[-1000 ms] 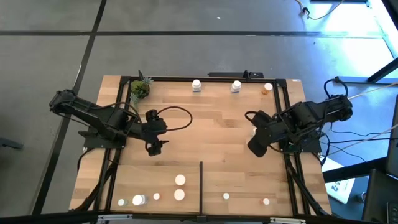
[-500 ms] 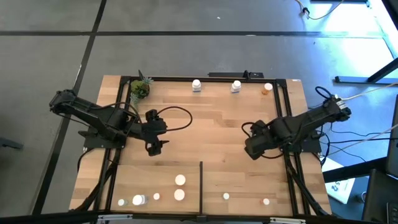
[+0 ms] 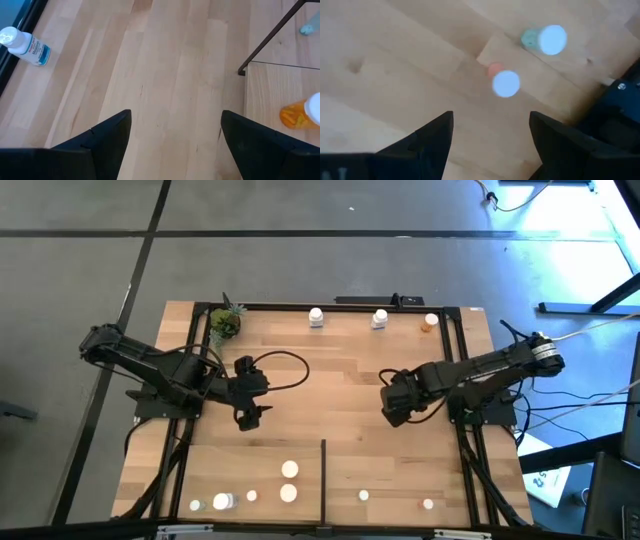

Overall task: Pick and place medicine bottles onto shelf by color
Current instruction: Put the top pink pill bottle on the shelf aligned with the other pink pill bottle

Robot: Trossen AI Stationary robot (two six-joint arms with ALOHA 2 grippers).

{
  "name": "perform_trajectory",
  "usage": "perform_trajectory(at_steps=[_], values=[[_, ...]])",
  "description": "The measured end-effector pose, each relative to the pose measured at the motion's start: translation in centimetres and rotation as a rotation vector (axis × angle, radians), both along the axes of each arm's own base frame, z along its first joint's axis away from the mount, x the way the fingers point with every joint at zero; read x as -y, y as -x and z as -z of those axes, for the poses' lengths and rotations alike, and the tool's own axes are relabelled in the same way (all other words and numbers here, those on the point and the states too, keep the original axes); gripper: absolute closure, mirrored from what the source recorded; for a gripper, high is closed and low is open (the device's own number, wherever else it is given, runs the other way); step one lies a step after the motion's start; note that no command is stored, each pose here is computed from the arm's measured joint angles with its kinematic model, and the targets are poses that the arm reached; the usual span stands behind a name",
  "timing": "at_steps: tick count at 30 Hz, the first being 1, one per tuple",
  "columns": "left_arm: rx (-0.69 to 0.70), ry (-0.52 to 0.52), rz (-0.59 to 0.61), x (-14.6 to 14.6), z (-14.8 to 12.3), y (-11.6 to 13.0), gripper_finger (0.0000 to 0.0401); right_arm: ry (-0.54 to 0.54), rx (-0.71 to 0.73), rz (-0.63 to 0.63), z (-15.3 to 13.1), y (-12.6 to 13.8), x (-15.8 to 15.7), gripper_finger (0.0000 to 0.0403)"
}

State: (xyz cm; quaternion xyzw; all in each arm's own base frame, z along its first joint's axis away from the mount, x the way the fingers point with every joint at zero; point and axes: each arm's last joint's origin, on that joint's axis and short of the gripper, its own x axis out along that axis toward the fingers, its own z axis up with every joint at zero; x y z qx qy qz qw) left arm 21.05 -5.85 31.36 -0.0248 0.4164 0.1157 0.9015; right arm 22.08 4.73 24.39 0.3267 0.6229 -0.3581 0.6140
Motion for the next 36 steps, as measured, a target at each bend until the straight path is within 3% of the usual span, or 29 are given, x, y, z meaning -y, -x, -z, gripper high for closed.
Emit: perform_trajectory(at_steps=[36], values=[[-0.002, 0.001, 0.0, 0.0, 0.0, 0.0, 0.0099, 0.014, -0.04, 0.048, 7.0, 1.9, 1.4, 0.0139]])
